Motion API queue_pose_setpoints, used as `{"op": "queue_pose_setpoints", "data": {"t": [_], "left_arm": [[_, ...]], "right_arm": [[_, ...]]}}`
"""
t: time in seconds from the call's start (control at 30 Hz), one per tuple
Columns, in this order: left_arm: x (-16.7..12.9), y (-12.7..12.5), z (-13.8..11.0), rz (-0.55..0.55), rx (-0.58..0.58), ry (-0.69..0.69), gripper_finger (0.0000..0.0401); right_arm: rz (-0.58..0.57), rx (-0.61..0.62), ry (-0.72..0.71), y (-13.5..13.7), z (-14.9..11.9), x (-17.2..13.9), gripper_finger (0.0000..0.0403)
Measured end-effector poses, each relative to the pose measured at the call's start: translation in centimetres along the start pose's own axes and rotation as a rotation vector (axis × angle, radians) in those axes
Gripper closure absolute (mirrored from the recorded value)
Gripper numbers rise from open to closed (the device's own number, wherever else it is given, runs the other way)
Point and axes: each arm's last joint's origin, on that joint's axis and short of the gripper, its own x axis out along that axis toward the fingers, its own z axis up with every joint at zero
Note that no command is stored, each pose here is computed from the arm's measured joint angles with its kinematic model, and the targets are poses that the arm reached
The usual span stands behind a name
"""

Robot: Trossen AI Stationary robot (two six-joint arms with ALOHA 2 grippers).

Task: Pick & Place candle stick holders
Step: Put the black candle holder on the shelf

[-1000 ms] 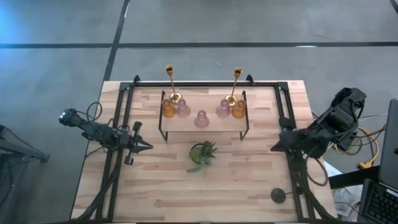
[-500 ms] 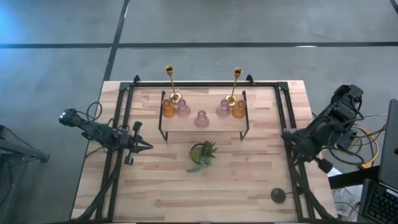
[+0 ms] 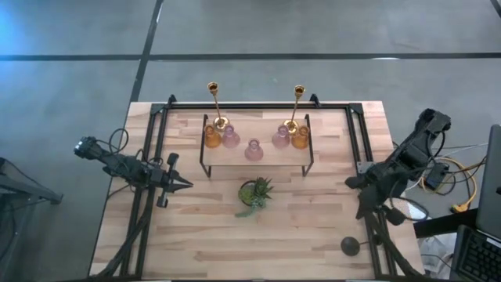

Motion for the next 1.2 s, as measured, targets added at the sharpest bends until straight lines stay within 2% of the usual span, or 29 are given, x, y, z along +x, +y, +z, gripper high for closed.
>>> {"op": "queue_pose_setpoints", "data": {"t": [0.2,0.33,0.53,0.73,0.93,1.2], "left_arm": [[0.0,0.0,0.0,0.000,0.000,0.000,0.0375],[0.0,0.0,0.0,0.000,0.000,0.000,0.0375],[0.0,0.0,0.0,0.000,0.000,0.000,0.0375],[0.0,0.0,0.0,0.000,0.000,0.000,0.0375],[0.0,0.0,0.0,0.000,0.000,0.000,0.0375],[0.0,0.0,0.0,0.000,0.000,0.001,0.0375]], "right_arm": [[-0.085,0.114,0.030,-0.4,-1.5,-0.1,0.0395],[-0.056,0.167,0.059,-0.1,-2.2,-0.4,0.0395],[0.085,0.108,0.090,0.7,-3.2,-0.2,0.0395],[0.187,-0.023,0.030,1.5,-3.4,0.6,0.0395],[0.180,-0.065,0.081,1.3,-4.7,1.9,0.0395],[0.204,-0.083,0.047,1.2,-5.1,3.1,0.0394]]}}
